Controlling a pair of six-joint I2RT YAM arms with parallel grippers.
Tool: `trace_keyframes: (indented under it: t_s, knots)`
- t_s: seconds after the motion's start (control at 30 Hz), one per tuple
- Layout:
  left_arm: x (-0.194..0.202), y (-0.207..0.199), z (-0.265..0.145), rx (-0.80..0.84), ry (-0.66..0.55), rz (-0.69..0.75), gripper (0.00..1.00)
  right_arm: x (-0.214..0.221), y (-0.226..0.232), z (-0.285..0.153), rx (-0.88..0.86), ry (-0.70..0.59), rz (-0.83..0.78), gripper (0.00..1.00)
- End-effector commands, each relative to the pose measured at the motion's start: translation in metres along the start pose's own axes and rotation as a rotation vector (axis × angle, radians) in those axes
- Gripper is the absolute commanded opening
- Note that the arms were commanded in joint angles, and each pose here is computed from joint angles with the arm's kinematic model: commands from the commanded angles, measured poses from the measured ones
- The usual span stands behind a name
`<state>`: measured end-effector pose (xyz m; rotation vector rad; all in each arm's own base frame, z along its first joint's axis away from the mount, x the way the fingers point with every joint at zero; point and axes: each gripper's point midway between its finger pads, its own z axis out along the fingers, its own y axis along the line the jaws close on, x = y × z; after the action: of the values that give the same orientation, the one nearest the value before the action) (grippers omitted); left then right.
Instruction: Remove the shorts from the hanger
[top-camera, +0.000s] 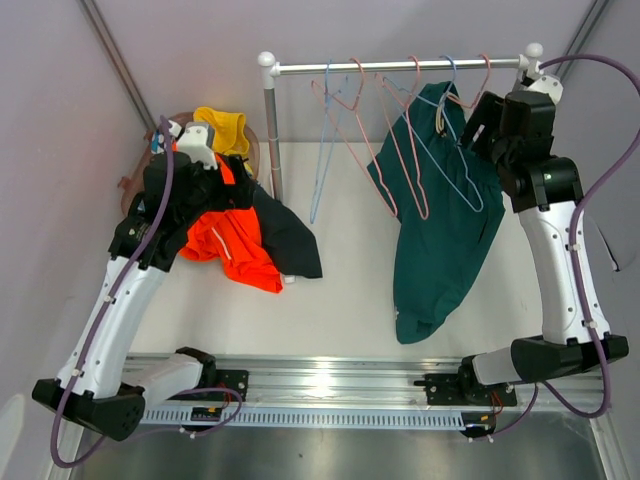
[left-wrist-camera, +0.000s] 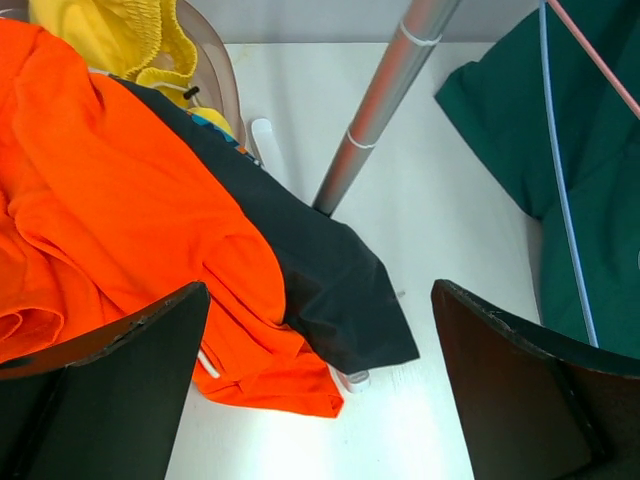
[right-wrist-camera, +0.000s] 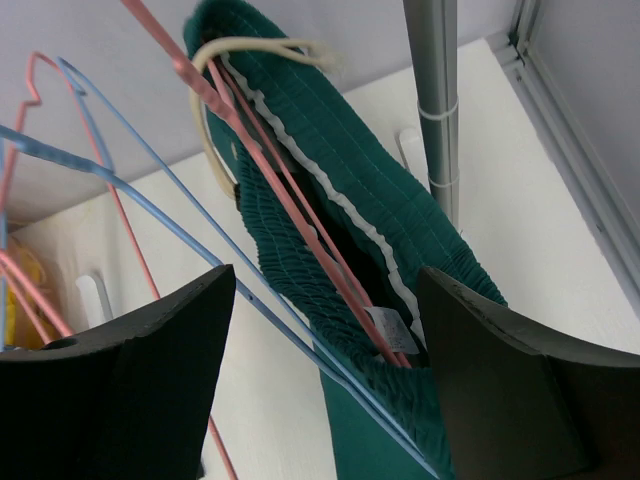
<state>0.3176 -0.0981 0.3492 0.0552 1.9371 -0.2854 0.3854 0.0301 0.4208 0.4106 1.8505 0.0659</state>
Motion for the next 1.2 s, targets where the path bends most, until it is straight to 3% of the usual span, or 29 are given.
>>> trace_keyframes:
  t_s: [0.0,0.13,0.17,0.2,0.27,0.33,0.43,0.5,0.83,1.17]
  knots:
    - [-0.012,-0.015,-0.009,0.058,-0.058,-0.016,0.99,0.001,0.004,0.013,-0.017,-0.017,0.012,0.78]
    - [-0.012,-0.024,-0.010,0.082,-0.067,-0.010,0.99,0.010,0.003,0.025,-0.013,0.000,0.007,0.69]
    - [-0.011,-0.025,-0.011,0.086,-0.070,-0.009,0.99,0.010,0.003,0.026,-0.011,-0.001,0.006,0.57]
    - [-0.009,-0.026,-0.012,0.090,-0.070,-0.006,0.99,0.008,0.003,0.028,-0.013,-0.005,0.003,0.51]
    - [-0.006,-0.031,-0.011,0.105,-0.070,-0.002,0.99,0.003,0.006,0.029,-0.020,-0.014,0.002,0.43]
    - [0.001,-0.035,-0.009,0.115,-0.057,0.001,0.99,0.000,0.007,0.030,-0.022,-0.018,-0.002,0.42]
    - [0.005,-0.047,-0.011,0.156,-0.049,0.009,0.99,-0.009,0.012,0.028,-0.037,-0.038,0.003,0.24]
    - [0.005,-0.059,-0.018,0.206,-0.052,0.008,0.99,-0.018,0.014,0.024,-0.046,-0.051,0.013,0.01]
    - [0.021,-0.190,-0.074,0.685,-0.107,0.105,0.99,-0.073,0.028,-0.022,-0.111,-0.151,0.058,0.00]
    - [0.020,-0.318,-0.138,1.167,-0.278,0.121,0.99,-0.057,0.040,-0.069,-0.147,-0.110,0.103,0.00]
